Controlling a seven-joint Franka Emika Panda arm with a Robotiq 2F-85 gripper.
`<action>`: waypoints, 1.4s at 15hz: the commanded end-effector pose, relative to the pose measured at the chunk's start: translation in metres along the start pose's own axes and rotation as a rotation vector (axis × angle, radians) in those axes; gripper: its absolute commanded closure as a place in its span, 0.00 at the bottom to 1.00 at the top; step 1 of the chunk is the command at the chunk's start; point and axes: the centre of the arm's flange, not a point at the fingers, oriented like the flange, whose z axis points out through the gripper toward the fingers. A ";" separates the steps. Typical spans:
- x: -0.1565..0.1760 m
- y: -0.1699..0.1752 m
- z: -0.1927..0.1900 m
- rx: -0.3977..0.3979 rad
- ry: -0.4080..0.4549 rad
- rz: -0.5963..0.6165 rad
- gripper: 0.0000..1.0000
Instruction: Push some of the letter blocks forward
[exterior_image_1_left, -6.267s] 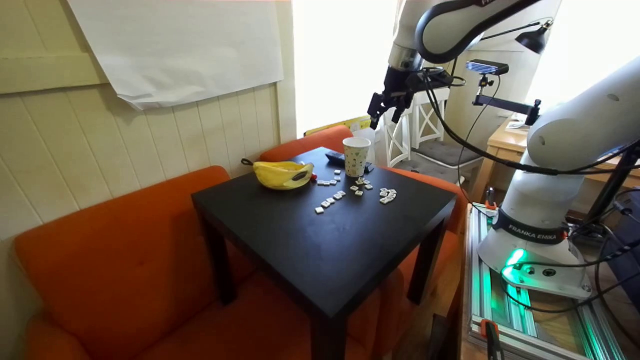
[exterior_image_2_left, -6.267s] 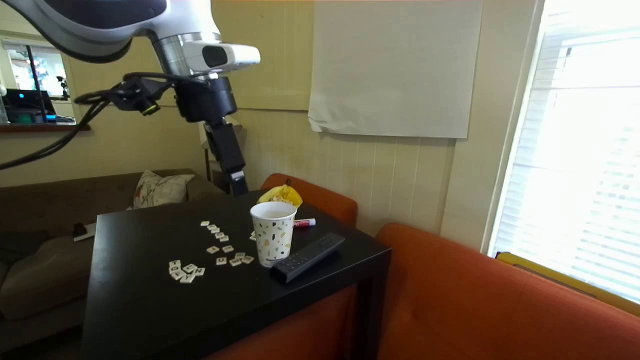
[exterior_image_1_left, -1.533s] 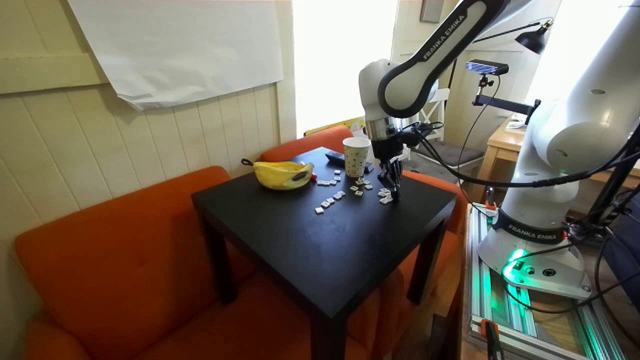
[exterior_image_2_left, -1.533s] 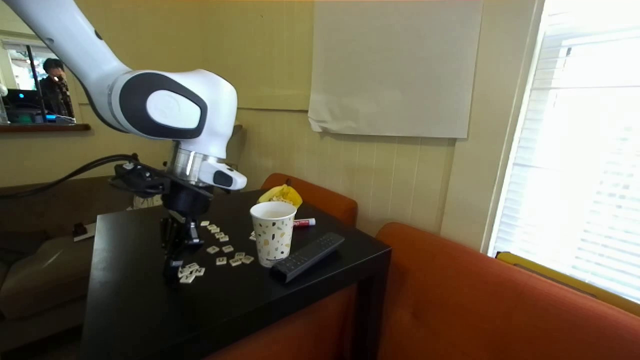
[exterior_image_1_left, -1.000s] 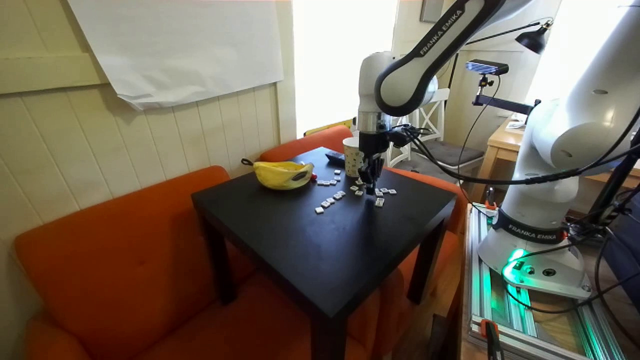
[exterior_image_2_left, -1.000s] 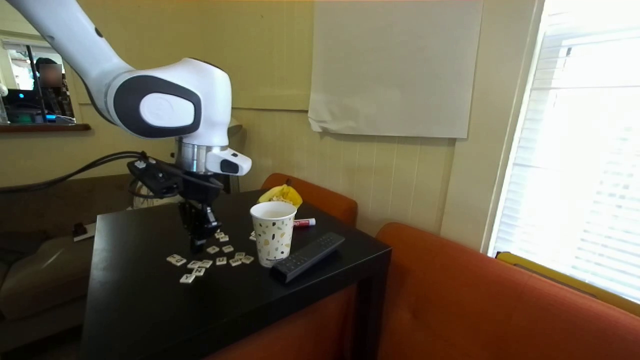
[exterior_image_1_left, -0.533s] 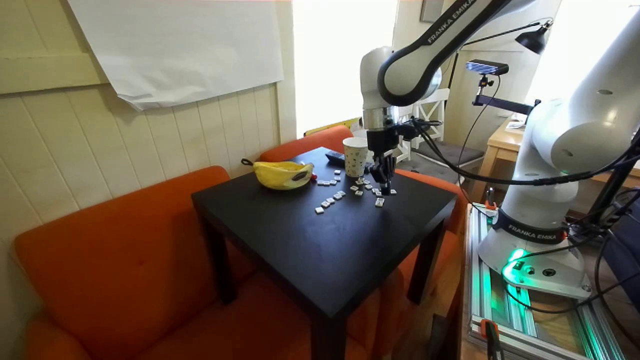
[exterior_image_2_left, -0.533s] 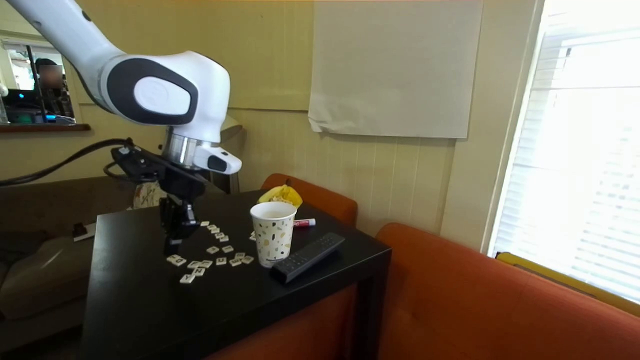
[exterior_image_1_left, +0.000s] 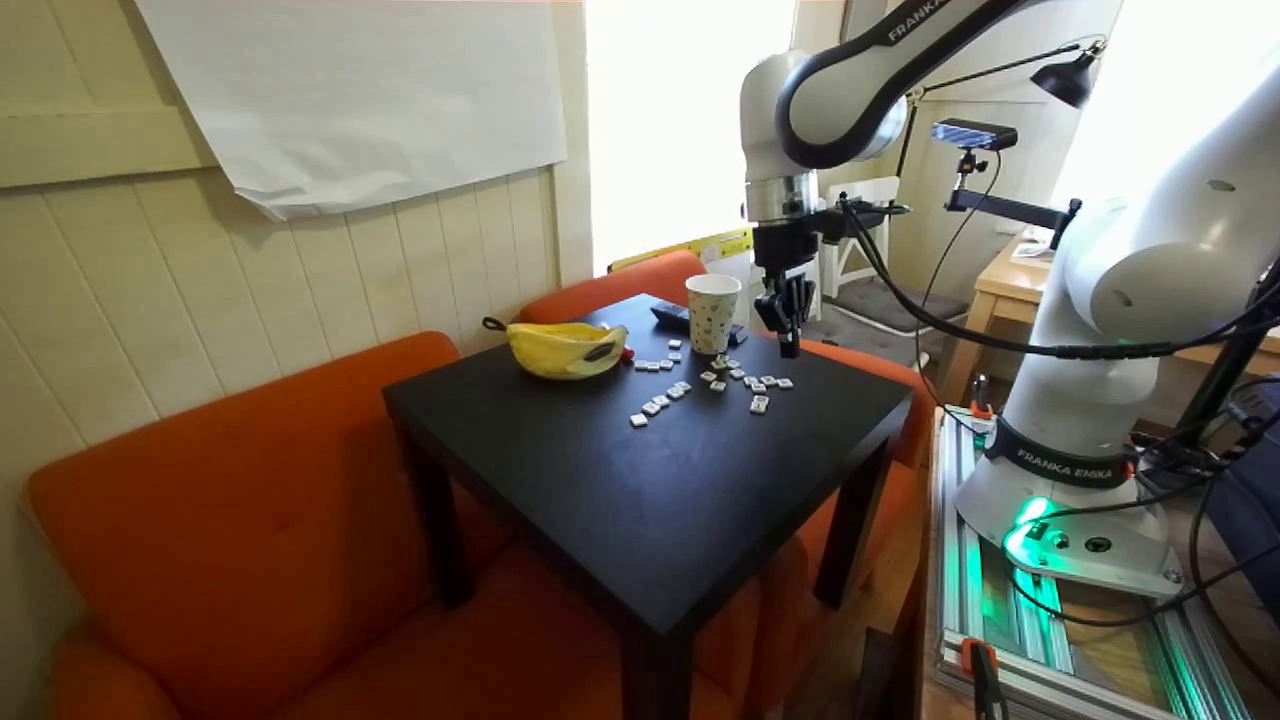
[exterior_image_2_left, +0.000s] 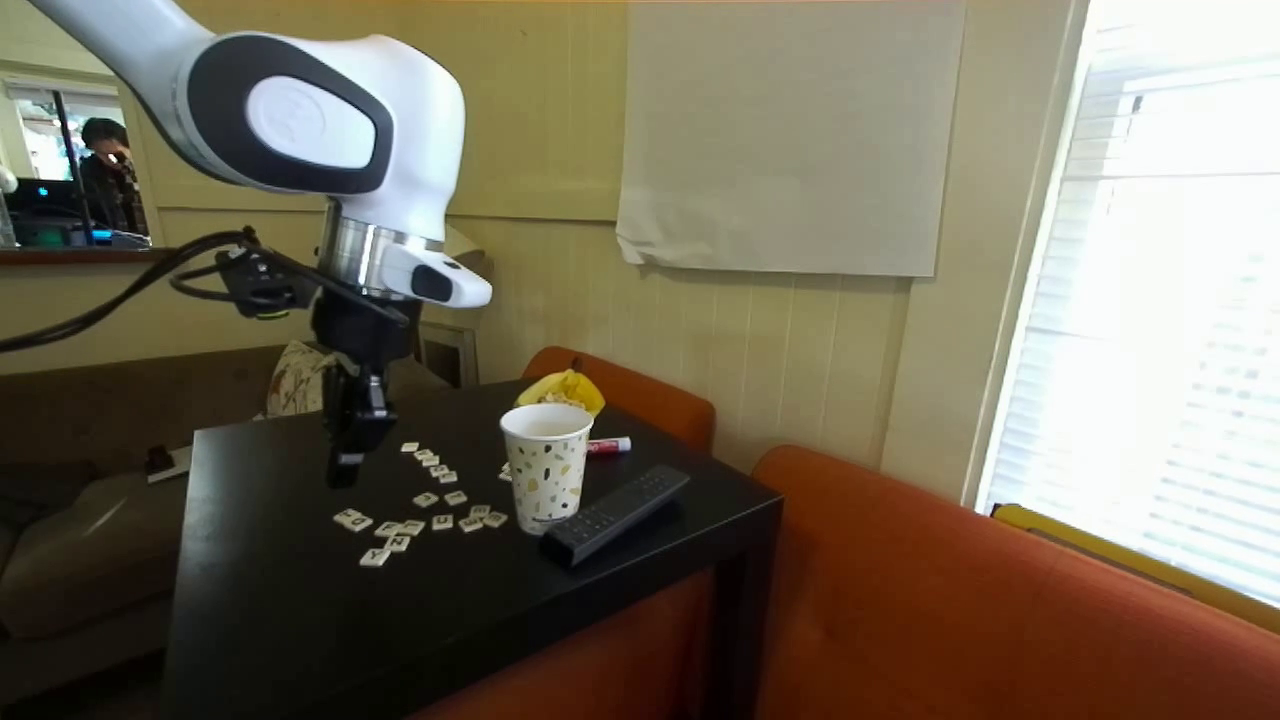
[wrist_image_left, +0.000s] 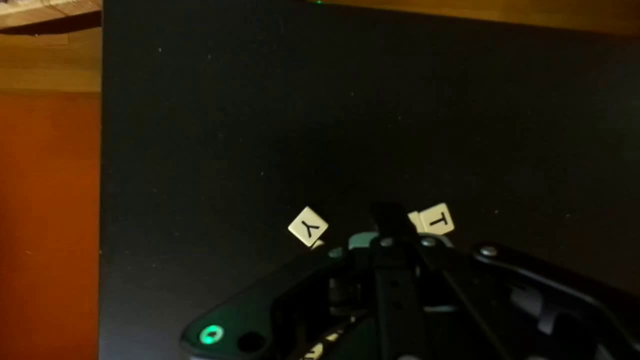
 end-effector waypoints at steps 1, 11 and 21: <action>0.011 0.020 0.011 -0.035 0.046 0.043 1.00; 0.020 0.045 0.046 -0.136 -0.026 0.117 1.00; 0.019 0.041 0.067 -0.109 -0.113 0.135 1.00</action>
